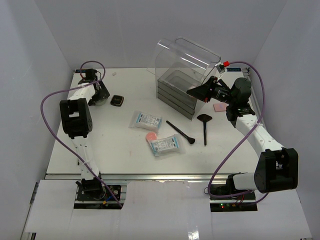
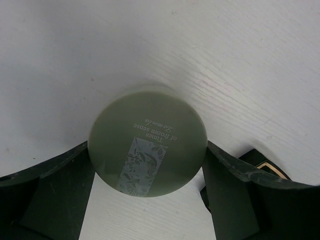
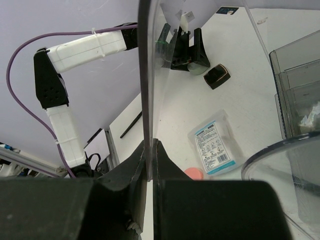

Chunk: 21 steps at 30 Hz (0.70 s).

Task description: Organize the makeup

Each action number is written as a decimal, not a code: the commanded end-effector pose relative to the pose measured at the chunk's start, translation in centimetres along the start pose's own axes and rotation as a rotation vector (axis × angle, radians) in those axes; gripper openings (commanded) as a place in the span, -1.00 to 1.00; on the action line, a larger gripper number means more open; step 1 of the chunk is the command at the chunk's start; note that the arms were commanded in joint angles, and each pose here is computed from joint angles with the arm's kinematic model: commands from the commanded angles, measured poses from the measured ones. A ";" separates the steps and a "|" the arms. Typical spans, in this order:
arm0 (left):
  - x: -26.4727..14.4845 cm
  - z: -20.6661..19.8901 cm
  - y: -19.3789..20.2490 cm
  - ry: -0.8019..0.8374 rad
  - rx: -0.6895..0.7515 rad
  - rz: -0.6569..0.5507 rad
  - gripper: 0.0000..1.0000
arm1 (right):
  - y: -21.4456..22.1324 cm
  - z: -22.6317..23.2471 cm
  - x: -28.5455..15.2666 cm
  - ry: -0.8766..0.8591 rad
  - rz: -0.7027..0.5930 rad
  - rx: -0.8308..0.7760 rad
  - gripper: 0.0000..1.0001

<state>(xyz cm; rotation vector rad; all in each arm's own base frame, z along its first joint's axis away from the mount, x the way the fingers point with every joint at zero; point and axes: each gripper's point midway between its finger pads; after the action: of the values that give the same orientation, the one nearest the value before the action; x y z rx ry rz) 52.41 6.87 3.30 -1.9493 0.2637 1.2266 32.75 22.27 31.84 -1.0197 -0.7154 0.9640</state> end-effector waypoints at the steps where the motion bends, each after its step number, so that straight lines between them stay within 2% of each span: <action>1: -1.3 0.0 -1.9 -0.008 -0.012 -0.052 0.26 | -1.6 2.8 -0.1 -0.105 -0.036 -0.125 -0.83; 7: -3.8 -1.3 -1.9 0.083 -0.035 -0.042 -0.45 | -1.6 2.8 -0.2 -0.103 -0.035 -0.127 -0.83; 11: -8.0 -4.3 -0.5 0.306 -0.075 0.023 -0.71 | -1.6 2.9 -0.2 -0.105 -0.035 -0.136 -0.83; 14: -12.8 -6.8 0.4 0.525 -0.104 0.012 -0.74 | -1.7 2.9 -0.2 -0.106 -0.035 -0.142 -0.83; 16: -15.8 -7.1 2.5 0.626 -0.125 0.031 -0.75 | -1.8 2.9 -0.2 -0.105 -0.034 -0.141 -0.83; 19: -20.6 -9.6 4.7 0.889 -0.126 0.033 -0.75 | -1.9 2.9 -0.2 -0.109 -0.034 -0.147 -0.83; 21: -22.7 -10.1 7.0 1.005 -0.143 0.053 -0.73 | -1.9 2.8 -0.1 -0.108 -0.030 -0.147 -0.83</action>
<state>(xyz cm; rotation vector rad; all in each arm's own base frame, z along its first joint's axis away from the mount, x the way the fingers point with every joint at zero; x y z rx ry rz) 45.11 -3.32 12.83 -2.3851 0.5438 0.7458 32.71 22.27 31.78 -1.0275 -0.7213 0.9651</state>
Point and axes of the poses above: each gripper's point midway between its finger pads, its own x axis out along the fingers, its own z axis along the line the jaws close on, y = z × x, and after that the axes turned 15 degrees about -x, right-handed
